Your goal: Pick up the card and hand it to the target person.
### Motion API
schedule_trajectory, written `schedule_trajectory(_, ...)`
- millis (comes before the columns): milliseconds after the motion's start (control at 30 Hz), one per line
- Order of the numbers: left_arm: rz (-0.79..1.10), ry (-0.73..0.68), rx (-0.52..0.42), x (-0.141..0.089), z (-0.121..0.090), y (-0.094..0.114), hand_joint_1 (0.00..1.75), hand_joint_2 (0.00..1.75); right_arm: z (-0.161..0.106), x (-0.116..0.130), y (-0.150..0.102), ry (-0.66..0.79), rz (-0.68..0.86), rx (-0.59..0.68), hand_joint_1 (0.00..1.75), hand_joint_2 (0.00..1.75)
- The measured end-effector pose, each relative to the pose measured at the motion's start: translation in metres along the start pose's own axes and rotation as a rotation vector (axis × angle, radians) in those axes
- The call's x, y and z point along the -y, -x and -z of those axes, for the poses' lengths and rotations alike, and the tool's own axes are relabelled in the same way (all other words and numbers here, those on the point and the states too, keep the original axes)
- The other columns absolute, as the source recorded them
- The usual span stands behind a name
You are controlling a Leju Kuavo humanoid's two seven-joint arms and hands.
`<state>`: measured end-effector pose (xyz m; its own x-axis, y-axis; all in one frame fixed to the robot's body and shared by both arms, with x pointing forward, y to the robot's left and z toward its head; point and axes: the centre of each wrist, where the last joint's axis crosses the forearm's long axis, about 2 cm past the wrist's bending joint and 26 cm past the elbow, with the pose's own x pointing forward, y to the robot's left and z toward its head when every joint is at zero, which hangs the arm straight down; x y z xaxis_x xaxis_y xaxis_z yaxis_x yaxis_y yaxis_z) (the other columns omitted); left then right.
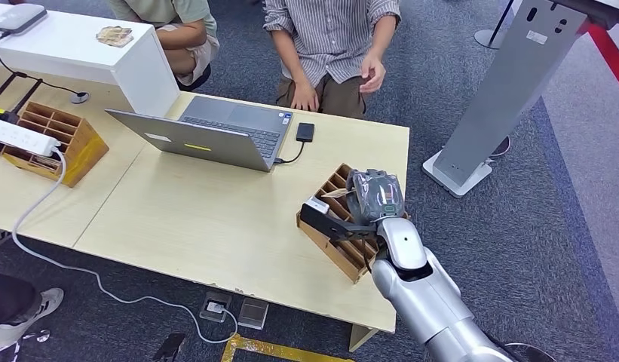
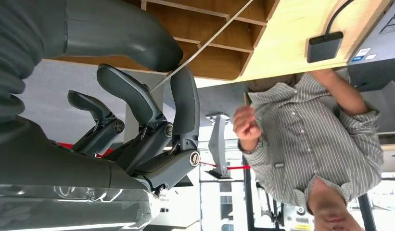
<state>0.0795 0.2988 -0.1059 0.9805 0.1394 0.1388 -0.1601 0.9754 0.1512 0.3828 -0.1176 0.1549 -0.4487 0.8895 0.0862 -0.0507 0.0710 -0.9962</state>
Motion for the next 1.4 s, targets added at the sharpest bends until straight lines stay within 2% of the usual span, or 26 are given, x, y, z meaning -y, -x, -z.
schedule_trajectory(467,0.0,-0.005,0.003,-0.002,0.0,0.0,0.0,1.75,0.001,0.01,-0.006,0.05,0.017,0.017,1.75,1.75)
schedule_trajectory(600,0.002,-0.002,0.012,-0.003,0.001,0.0,0.0,1.75,0.002,0.024,-0.004,0.109,0.02,-0.015,1.75,1.75)
schedule_trajectory(700,0.014,0.005,0.028,-0.004,0.001,0.001,0.0,1.75,0.001,0.045,0.007,0.191,0.011,-0.063,1.75,1.75)
schedule_trajectory(867,0.043,0.023,0.052,-0.008,0.002,0.002,0.0,1.75,-0.006,0.085,0.042,0.344,-0.022,-0.174,1.75,1.75)
schedule_trajectory(1100,0.065,0.035,0.073,-0.013,0.002,0.001,0.0,1.75,-0.023,0.11,0.078,0.458,-0.053,-0.271,1.75,1.75)
schedule_trajectory(1133,0.068,0.036,0.076,-0.013,0.002,0.001,0.0,1.75,-0.025,0.111,0.081,0.467,-0.058,-0.28,1.56,1.75)
schedule_trajectory(1233,0.072,0.04,0.082,-0.014,0.002,0.001,0.0,1.75,-0.03,0.112,0.089,0.475,-0.07,-0.299,0.25,1.75)
schedule_trajectory(1267,0.073,0.04,0.083,-0.014,0.002,0.001,0.0,1.75,-0.031,0.112,0.091,0.47,-0.072,-0.3,0.0,1.75)
schedule_trajectory(1400,0.068,0.037,0.083,-0.014,0.002,0.001,0.0,1.75,-0.034,0.107,0.094,0.441,-0.062,-0.278,0.0,1.75)
